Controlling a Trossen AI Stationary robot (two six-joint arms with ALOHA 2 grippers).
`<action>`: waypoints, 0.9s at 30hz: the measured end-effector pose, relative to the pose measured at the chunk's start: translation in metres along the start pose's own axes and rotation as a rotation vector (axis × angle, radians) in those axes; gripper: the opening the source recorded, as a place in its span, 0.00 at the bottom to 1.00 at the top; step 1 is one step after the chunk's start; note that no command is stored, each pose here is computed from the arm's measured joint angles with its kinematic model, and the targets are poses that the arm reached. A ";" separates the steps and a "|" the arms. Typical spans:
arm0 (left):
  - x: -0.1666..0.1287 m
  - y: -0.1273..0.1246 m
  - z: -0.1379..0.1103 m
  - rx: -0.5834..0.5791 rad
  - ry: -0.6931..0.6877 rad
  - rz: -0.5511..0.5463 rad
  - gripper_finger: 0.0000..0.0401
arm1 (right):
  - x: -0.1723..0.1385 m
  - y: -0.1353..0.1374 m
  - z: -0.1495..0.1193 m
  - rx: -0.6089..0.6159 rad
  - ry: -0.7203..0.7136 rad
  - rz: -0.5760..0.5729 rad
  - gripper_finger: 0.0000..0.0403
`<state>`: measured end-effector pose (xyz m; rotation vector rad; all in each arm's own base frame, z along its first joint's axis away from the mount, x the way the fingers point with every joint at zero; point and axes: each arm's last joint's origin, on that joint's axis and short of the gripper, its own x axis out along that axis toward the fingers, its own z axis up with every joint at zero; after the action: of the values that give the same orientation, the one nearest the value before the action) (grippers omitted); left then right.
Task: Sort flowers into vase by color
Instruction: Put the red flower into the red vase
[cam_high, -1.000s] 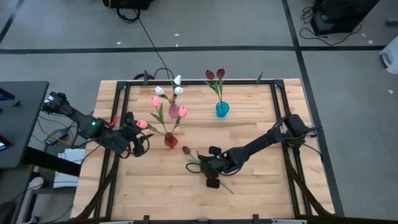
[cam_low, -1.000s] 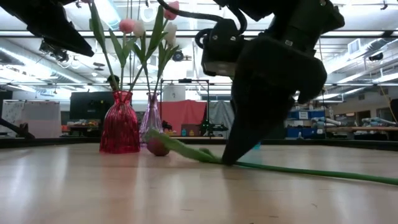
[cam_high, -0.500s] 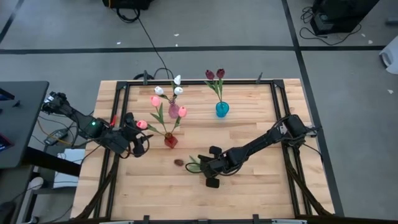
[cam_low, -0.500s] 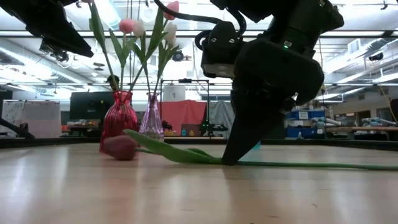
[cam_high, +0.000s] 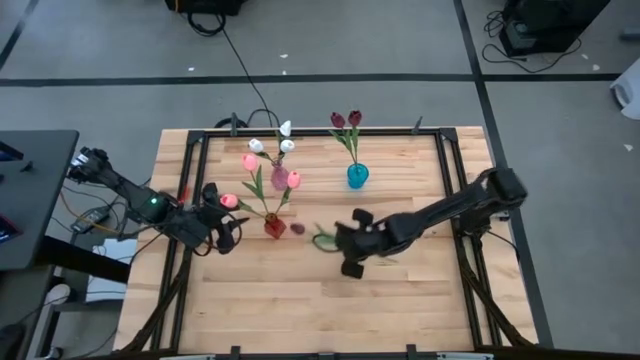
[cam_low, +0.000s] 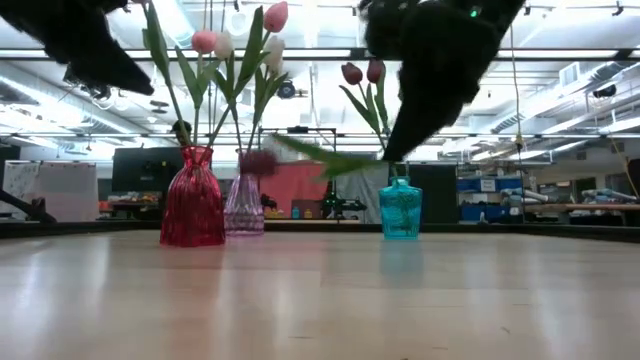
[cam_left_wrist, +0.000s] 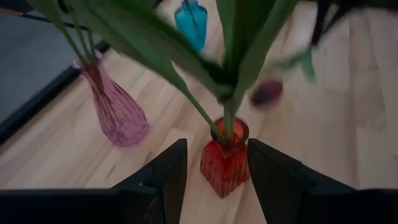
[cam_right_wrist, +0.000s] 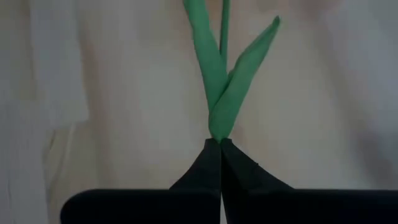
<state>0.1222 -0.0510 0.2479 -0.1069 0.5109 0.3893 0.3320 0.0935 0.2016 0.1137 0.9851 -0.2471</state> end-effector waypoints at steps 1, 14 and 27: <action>0.003 -0.001 -0.004 0.005 0.002 -0.003 0.43 | -0.009 -0.006 0.000 0.014 -0.033 -0.014 0.01; -0.003 -0.001 -0.012 0.063 -0.129 -0.010 0.43 | -0.070 -0.063 -0.040 0.134 -0.602 -0.150 0.01; -0.012 0.004 -0.008 0.154 -0.233 -0.022 0.43 | -0.044 -0.137 -0.031 0.062 -1.140 -0.149 0.01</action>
<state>0.1075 -0.0531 0.2472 0.0809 0.3080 0.3342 0.2488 -0.0255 0.2238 -0.0522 -0.1494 -0.4111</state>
